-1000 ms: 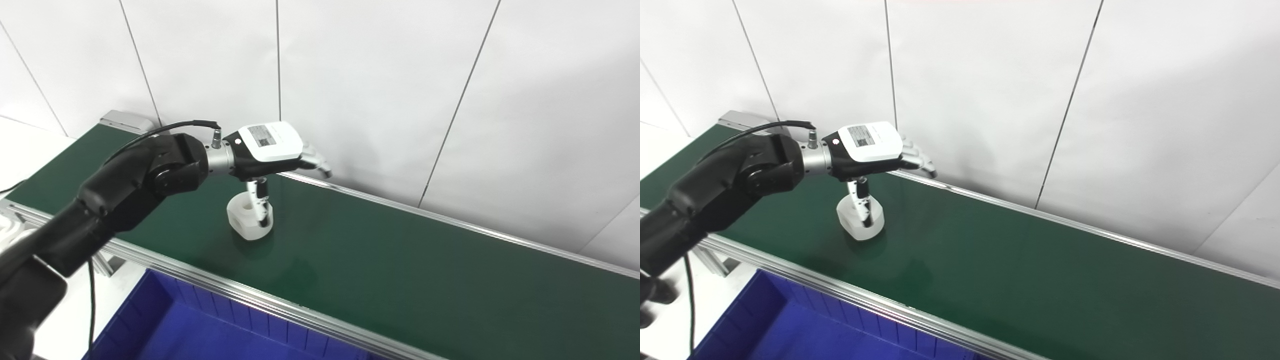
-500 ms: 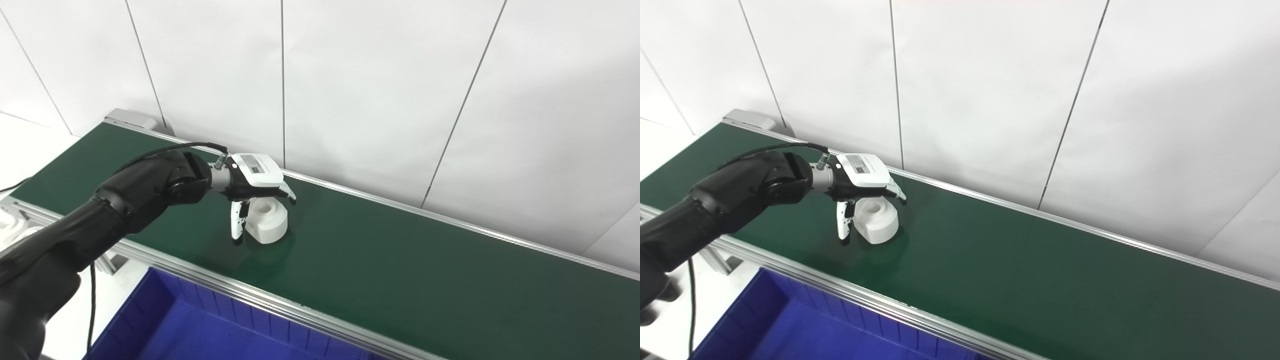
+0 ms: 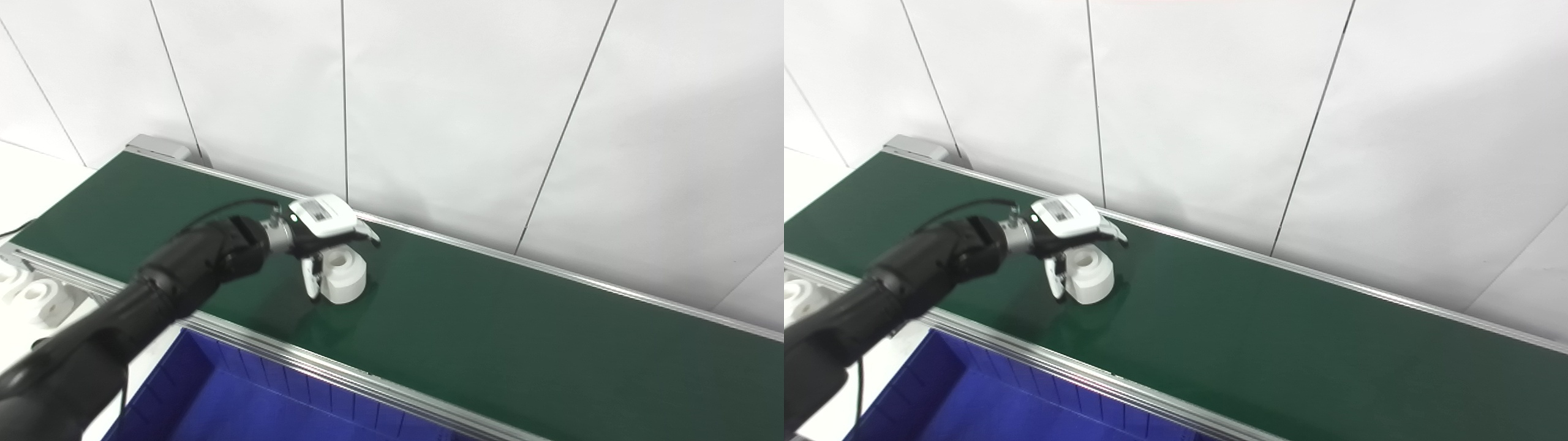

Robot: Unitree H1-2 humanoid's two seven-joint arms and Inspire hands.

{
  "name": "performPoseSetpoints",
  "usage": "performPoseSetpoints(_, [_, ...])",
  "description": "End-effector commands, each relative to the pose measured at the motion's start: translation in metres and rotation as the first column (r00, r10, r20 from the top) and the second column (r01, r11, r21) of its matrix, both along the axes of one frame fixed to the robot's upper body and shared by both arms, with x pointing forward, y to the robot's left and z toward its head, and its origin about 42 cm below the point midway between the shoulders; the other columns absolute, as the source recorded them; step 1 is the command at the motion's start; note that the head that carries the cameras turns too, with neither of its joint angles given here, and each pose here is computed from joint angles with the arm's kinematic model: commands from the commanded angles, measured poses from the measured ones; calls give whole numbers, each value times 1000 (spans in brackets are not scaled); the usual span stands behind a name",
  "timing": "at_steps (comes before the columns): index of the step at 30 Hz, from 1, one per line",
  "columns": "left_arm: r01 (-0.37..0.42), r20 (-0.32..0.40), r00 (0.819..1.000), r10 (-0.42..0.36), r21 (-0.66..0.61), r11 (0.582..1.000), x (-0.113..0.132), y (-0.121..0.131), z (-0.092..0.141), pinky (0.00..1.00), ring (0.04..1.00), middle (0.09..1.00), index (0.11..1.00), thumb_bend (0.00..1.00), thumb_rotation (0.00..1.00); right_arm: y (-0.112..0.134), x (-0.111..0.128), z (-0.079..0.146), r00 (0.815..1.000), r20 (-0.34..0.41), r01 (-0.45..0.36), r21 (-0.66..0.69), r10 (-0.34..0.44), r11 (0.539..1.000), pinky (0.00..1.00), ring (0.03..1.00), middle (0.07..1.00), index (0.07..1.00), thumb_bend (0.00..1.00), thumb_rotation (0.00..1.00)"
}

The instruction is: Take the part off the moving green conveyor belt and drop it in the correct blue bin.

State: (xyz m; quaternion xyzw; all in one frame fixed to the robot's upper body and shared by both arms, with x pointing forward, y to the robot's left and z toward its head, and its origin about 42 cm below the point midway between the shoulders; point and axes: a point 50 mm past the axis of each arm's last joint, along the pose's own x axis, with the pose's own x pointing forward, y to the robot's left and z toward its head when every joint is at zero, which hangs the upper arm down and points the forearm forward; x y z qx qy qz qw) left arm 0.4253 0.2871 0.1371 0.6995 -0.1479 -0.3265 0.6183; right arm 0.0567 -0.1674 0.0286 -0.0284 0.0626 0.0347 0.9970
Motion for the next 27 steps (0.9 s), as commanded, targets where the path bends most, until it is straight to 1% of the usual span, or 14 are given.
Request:
performPoseSetpoints(1, [14,109,994,-6,-80,997,14,1,27,523,581,636,650,931,7,5,-1,11,998,68,-4,33,1,999,1000,945,1000,1000,932,983])
performPoseSetpoints(2, [12,101,995,-1,-111,994,14,0,26,502,550,608,626,914,3,5,-1,11,998,68,-3,36,0,999,1000,944,1000,1000,930,984])
performPoseSetpoints(3, [11,95,995,2,-132,991,14,-1,25,446,494,541,568,722,1,6,-1,11,998,67,-2,39,-1,999,1000,946,1000,1000,932,985])
performPoseSetpoints(4, [13,86,996,-1,-143,990,13,-2,24,411,459,500,531,604,0,6,-1,11,998,67,-2,40,0,999,1000,947,1000,1000,933,986])
performPoseSetpoints(5, [16,74,997,-5,-149,989,13,-2,23,359,415,476,514,547,0,6,-1,11,998,68,-3,41,0,999,1000,947,1000,1000,925,993])
performPoseSetpoints(7, [20,54,998,-13,-137,990,12,-2,22,338,407,477,497,528,0,7,0,12,998,70,-4,41,1,999,1000,947,1000,1000,924,998])
performPoseSetpoints(10, [26,32,999,-23,-102,994,9,-1,19,338,422,492,481,523,0,7,1,12,997,73,-7,36,4,999,1000,946,1000,1000,920,1000])
performPoseSetpoints(12, [38,33,999,-35,-85,996,7,0,16,314,382,456,504,521,0,7,1,12,997,74,-7,36,4,999,999,942,999,1000,910,1000])
performPoseSetpoints(14, [52,42,998,-50,-61,997,5,2,16,302,364,439,510,521,0,8,1,12,997,74,-7,36,4,999,988,937,997,1000,906,1000])
performPoseSetpoints(17, [73,47,996,-72,-20,997,6,5,18,311,374,446,508,522,0,8,1,11,997,72,-7,41,4,999,980,934,996,1000,916,1000])
performPoseSetpoints(20, [84,45,995,-84,-6,996,8,6,22,300,358,433,515,520,0,8,0,12,997,72,-10,43,7,999,979,932,996,1000,900,1000])
performPoseSetpoints(22, [93,43,995,-94,13,996,9,5,32,282,337,419,516,518,0,7,0,12,997,72,-13,44,10,999,979,931,996,1000,897,1000])
performPoseSetpoints(24, [106,50,993,-107,15,994,11,4,44,291,339,418,518,517,0,8,0,12,997,72,-16,46,12,999,978,928,996,1000,896,1000])
performPoseSetpoints(27, [141,91,986,-138,-25,990,8,-1,66,275,333,417,517,517,0,8,0,14,997,76,-14,51,10,999,975,925,992,1000,901,1000])
